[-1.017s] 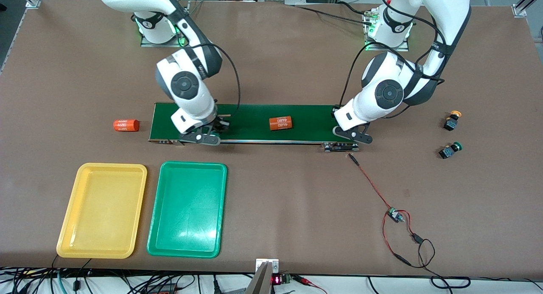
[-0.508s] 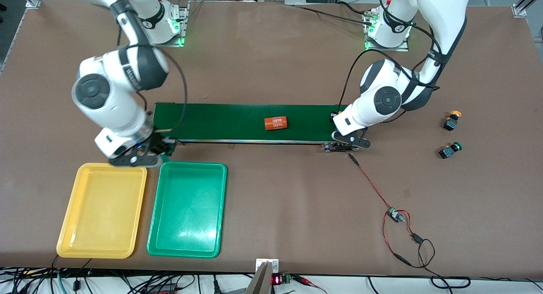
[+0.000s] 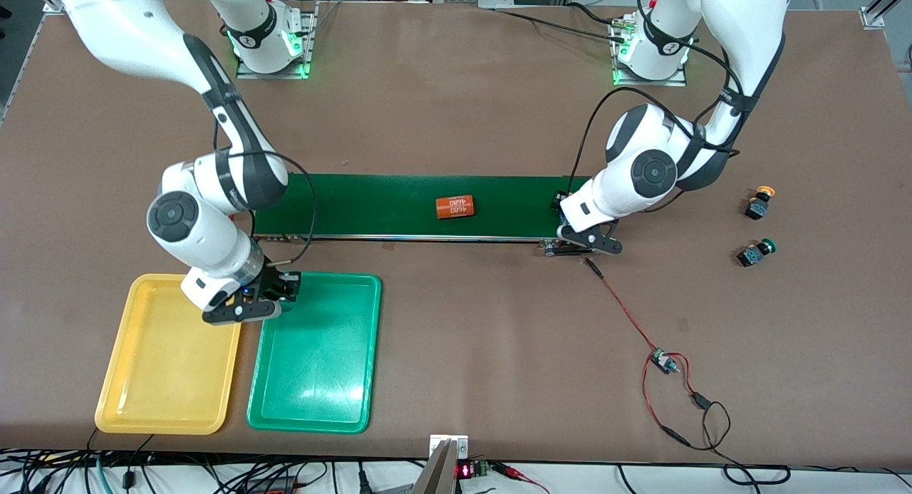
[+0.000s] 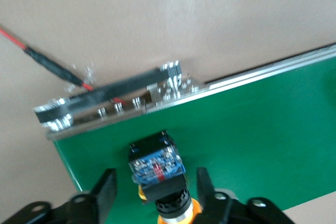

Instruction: Sort buttons by color to trays

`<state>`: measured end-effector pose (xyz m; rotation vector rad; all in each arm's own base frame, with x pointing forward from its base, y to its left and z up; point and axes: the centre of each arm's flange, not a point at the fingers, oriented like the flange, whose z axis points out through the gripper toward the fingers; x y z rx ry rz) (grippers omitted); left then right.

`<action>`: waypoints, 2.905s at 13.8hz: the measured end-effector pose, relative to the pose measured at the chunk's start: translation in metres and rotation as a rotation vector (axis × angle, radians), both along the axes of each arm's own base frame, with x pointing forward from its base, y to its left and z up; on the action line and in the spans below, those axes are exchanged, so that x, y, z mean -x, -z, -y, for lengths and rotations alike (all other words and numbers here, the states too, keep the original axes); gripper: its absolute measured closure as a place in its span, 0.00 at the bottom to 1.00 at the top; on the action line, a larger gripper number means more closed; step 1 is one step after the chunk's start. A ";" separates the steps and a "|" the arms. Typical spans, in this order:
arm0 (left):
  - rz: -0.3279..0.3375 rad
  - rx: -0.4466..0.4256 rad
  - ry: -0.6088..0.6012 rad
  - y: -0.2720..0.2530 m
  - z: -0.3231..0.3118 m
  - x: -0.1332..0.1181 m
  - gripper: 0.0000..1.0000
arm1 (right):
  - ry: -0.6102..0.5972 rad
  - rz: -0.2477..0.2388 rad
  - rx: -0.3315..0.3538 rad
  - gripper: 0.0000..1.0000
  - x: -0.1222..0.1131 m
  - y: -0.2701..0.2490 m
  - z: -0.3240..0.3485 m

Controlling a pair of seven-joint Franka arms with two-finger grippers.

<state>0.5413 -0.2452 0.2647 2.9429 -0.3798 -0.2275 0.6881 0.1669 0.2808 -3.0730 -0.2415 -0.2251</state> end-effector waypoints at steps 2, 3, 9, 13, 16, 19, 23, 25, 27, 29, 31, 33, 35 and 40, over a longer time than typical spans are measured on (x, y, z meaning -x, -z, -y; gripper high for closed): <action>0.046 0.011 -0.017 -0.024 -0.006 -0.016 0.02 | -0.044 0.015 -0.001 0.67 -0.012 0.014 0.010; 0.060 0.008 -0.041 -0.036 -0.019 -0.024 0.00 | -0.055 0.031 -0.005 0.67 -0.016 0.021 0.014; -0.086 -0.046 -0.328 -0.039 -0.224 -0.040 0.00 | -0.079 0.080 -0.035 0.61 -0.021 0.063 0.003; -0.117 -0.117 -0.316 -0.016 -0.286 -0.025 0.00 | -0.088 0.078 -0.039 0.19 -0.019 0.073 -0.005; -0.074 -0.155 -0.075 -0.018 -0.314 -0.026 0.00 | -0.089 0.070 -0.036 0.00 -0.021 0.067 -0.006; -0.043 -0.148 0.189 -0.015 -0.339 -0.038 0.00 | -0.066 -0.015 -0.008 0.00 -0.018 0.038 -0.003; -0.022 -0.054 0.456 0.024 -0.422 -0.058 0.00 | 0.016 -0.090 0.023 0.00 -0.007 -0.023 -0.004; -0.012 -0.006 0.522 0.048 -0.445 -0.065 0.00 | 0.019 -0.135 0.047 0.00 0.002 -0.049 -0.001; -0.012 0.017 0.556 0.061 -0.441 -0.070 0.00 | 0.023 -0.171 0.065 0.00 0.013 -0.080 0.002; -0.004 0.032 0.603 0.067 -0.434 -0.072 0.00 | 0.038 -0.200 0.069 0.00 0.025 -0.117 0.007; 0.033 0.038 0.671 0.072 -0.432 -0.076 0.00 | 0.055 -0.213 0.082 0.00 0.038 -0.156 0.019; 0.040 0.054 0.724 0.078 -0.432 -0.076 0.00 | 0.071 -0.235 0.098 0.00 0.052 -0.188 0.031; 0.036 0.065 0.735 0.085 -0.431 -0.074 0.00 | 0.085 -0.249 0.111 0.00 0.064 -0.211 0.040; 0.015 0.090 0.728 0.101 -0.433 -0.064 0.00 | 0.124 -0.250 0.122 0.00 0.087 -0.247 0.076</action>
